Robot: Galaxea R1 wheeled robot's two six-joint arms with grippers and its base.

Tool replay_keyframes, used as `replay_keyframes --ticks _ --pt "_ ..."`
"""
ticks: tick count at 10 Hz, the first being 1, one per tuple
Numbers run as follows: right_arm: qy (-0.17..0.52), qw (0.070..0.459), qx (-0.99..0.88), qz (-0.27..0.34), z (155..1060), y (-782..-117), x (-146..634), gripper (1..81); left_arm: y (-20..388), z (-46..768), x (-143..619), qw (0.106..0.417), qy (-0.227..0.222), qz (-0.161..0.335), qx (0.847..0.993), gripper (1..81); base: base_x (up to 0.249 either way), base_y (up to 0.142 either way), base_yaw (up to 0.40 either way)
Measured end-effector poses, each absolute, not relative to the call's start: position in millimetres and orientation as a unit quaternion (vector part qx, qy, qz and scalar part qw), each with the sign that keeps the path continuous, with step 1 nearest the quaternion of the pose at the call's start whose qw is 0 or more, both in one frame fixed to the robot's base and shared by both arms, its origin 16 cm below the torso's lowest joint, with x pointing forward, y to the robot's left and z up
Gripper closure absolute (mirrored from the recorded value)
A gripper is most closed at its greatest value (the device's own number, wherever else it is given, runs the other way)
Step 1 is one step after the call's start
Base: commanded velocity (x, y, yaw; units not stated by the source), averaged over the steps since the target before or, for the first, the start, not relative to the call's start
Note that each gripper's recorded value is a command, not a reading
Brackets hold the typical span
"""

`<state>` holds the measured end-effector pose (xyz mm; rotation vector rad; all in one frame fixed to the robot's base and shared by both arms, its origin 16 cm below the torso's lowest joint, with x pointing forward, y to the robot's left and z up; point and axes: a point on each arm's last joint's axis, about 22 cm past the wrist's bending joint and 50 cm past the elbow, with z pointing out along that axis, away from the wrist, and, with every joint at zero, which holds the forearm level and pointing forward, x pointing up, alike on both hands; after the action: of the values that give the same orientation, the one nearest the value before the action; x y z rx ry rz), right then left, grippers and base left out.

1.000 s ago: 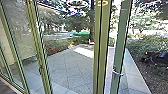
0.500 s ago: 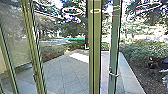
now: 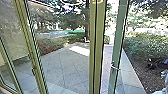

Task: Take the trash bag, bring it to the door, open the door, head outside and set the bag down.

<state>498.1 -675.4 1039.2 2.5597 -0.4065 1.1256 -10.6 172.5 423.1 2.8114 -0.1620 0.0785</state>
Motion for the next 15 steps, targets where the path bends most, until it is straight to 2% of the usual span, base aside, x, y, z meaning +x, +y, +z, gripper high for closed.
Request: replay_keyframes --ticks 3,8,11,15 --pt "-0.117 0.186 0.906 0.362 1007.0 -689.8 501.0 1.0 171.4 422.0 -14.2 0.162 -0.054 0.016 0.985 81.1 0.000 0.000 0.000" --pt "-0.090 0.235 0.901 0.353 1006.5 -735.4 478.2 1.0 168.4 422.5 -13.5 0.164 -0.058 0.016 0.985 81.1 0.000 0.000 0.000" --pt "-0.108 0.257 0.894 0.351 1010.5 -777.6 431.8 1.0 164.1 423.3 -0.2 0.166 -0.072 0.026 0.983 81.1 0.000 0.000 0.000" --pt "-0.112 0.282 0.895 0.326 990.4 -800.1 412.6 1.0 165.0 422.8 -3.8 0.165 -0.071 0.022 0.983 81.1 0.000 0.000 0.000"
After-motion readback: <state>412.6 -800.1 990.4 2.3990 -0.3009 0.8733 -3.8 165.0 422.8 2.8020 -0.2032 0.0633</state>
